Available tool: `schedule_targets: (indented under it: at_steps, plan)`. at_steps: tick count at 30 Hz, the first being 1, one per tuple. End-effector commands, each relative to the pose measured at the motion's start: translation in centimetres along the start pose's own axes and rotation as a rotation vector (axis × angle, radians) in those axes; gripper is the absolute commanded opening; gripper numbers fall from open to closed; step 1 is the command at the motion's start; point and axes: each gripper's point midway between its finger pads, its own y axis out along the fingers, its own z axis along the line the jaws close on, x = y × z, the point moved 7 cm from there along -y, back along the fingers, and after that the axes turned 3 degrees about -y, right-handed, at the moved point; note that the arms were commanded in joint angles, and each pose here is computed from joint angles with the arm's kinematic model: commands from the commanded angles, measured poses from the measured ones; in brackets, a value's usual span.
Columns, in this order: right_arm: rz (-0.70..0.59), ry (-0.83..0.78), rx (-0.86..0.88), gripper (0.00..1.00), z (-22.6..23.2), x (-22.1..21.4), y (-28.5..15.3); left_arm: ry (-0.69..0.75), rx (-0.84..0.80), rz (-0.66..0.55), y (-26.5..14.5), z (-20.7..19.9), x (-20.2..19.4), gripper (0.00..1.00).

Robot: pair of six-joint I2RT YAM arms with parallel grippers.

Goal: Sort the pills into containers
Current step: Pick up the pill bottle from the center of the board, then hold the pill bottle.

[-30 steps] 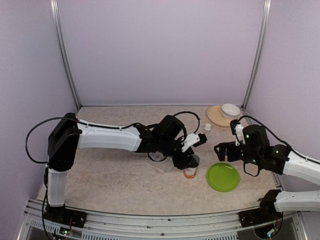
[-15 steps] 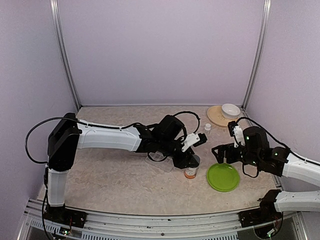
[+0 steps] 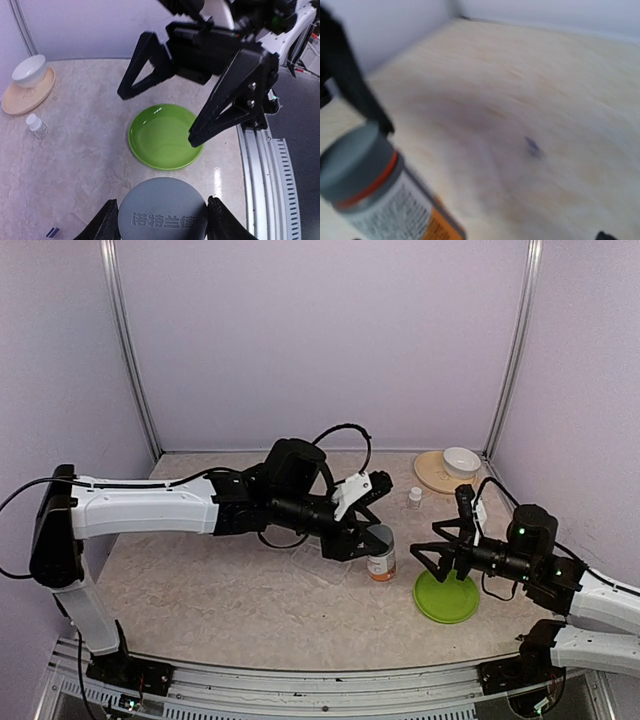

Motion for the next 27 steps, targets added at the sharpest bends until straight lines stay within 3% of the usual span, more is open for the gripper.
schedule_targets:
  at_steps: [1, 11, 27]
  plan:
    - [-0.179, -0.099, 0.274, 1.00, 2.9, 2.1, -1.0, 0.061, -0.081, -0.186, -4.0, -2.1, 4.0, 0.11]
    - [-0.396, -0.217, 0.605, 1.00, 6.0, 3.6, -2.7, 0.107, -0.222, -0.371, -8.1, -4.7, 7.1, 0.11]
    - [-0.445, -0.237, 0.778, 0.92, 7.7, 5.9, -0.6, 0.139, -0.290, -0.537, -8.8, -5.4, 8.6, 0.10]
